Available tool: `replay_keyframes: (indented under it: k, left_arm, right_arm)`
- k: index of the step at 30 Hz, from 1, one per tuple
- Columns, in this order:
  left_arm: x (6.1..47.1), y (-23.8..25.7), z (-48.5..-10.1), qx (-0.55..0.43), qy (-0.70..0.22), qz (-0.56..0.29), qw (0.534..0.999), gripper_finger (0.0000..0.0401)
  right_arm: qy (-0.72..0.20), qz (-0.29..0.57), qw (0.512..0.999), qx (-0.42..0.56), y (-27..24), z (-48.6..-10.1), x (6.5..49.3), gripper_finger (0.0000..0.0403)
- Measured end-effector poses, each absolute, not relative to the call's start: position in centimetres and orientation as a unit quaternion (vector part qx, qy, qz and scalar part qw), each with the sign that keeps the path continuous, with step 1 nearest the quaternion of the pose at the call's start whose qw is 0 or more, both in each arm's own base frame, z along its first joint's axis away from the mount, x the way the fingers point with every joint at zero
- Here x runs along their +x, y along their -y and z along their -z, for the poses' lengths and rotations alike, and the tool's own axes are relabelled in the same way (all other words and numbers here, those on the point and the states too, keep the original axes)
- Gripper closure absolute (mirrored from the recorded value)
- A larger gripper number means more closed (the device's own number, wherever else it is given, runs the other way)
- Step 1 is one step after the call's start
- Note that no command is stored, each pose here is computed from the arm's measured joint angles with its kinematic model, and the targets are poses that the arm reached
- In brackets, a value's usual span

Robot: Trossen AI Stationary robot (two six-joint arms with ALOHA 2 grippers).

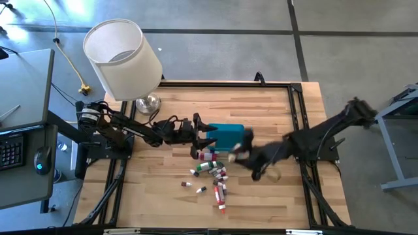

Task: Pick & Place food coloring
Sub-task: Put the large yellow food coloring bottle into the bin

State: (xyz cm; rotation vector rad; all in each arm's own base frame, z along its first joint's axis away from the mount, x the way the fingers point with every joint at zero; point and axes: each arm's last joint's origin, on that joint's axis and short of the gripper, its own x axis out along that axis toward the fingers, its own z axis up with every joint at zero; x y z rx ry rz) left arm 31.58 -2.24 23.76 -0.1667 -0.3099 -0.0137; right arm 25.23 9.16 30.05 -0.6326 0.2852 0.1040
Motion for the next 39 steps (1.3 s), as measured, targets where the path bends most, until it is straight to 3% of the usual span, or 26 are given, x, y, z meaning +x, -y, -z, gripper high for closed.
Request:
replay_keyframes:
  k: [6, 11, 23, 30, 39]
  left_arm:
    - [31.6, 2.2, -23.8, -0.082, 0.157, 0.006, 0.984, 0.0187]
    - [31.4, 2.2, -24.2, -0.081, 0.179, 0.007, 0.981, 0.0187]
    - [31.4, 2.1, -24.3, -0.084, 0.182, -0.005, 0.980, 0.0187]
    - [31.4, 2.3, -24.2, -0.081, 0.179, 0.011, 0.980, 0.0187]
    - [31.4, 2.3, -24.2, -0.079, 0.178, 0.021, 0.981, 0.0187]
  right_arm:
    - [0.055, -0.021, 0.980, -0.190, -3.3, -25.9, 22.7, 0.0286]
    - [0.138, 0.010, 0.987, -0.080, 0.0, -21.3, 21.8, 0.0282]
    - [0.028, 0.055, 0.998, -0.012, 1.9, -16.7, 29.6, 0.0280]
    - [0.011, 0.111, 0.994, -0.007, 2.3, -15.3, 31.5, 0.0282]
    - [-0.012, 0.117, 0.993, -0.002, 2.5, -13.3, 33.6, 0.0280]
